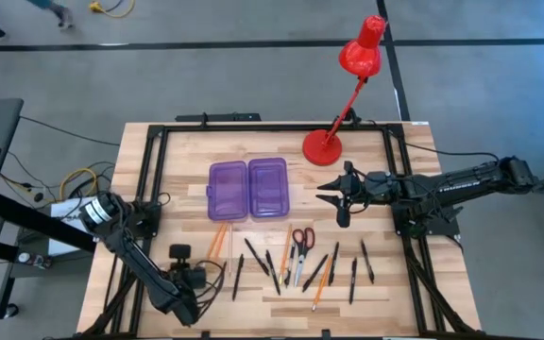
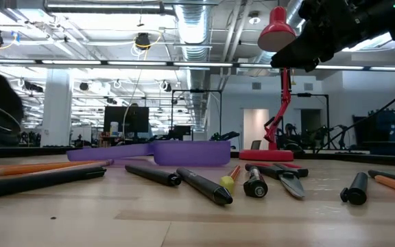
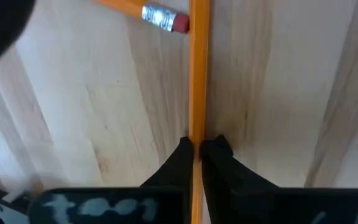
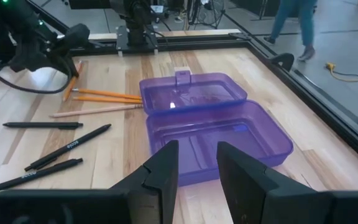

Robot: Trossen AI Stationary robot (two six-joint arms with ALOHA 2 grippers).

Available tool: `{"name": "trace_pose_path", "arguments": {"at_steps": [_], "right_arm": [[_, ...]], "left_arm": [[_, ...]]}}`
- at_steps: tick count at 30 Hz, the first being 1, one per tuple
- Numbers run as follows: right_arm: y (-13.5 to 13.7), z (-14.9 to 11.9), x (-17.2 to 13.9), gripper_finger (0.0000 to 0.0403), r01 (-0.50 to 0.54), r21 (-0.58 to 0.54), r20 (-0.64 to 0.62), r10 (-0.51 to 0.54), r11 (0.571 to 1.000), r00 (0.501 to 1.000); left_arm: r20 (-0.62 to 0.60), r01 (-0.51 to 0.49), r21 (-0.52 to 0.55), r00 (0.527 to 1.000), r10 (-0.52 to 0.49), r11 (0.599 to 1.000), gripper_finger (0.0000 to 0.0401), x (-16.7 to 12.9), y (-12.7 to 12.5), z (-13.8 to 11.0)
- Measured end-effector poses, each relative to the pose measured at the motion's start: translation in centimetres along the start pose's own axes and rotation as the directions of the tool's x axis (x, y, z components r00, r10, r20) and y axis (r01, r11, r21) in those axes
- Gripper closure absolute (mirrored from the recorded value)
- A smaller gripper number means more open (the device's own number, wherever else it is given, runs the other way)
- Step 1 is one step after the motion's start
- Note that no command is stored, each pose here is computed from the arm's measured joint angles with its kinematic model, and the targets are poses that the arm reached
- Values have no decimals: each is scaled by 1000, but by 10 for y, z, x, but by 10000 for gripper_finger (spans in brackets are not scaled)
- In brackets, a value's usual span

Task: Pick & place school supplies into a supply box
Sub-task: Put the orange pencil into the violet supply box

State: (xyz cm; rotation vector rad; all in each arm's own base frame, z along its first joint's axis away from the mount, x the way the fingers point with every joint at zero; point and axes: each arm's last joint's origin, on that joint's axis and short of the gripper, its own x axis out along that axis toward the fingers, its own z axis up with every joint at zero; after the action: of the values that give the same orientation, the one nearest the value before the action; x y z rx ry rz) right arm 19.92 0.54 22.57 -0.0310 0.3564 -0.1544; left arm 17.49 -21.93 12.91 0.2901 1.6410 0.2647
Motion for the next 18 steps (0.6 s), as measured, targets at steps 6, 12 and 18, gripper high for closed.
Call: {"name": "trace_pose_path", "arguments": {"at_steps": [6, 12, 18], "right_arm": [[0, 0, 0, 296, 0, 1, 0, 0, 1000, 1000], [0, 0, 0, 296, 0, 2, 0, 0, 1000, 1000], [0, 0, 0, 296, 0, 2, 1, 0, 1000, 1000]], "left_arm": [[25, -14, 4, 1000, 14, 1000, 401, -1, -2, -2], [71, -7, 6, 997, 6, 1000, 401, -2, -5, -2], [182, -47, -1, 982, 47, 999, 401, -15, -8, 3]]}}
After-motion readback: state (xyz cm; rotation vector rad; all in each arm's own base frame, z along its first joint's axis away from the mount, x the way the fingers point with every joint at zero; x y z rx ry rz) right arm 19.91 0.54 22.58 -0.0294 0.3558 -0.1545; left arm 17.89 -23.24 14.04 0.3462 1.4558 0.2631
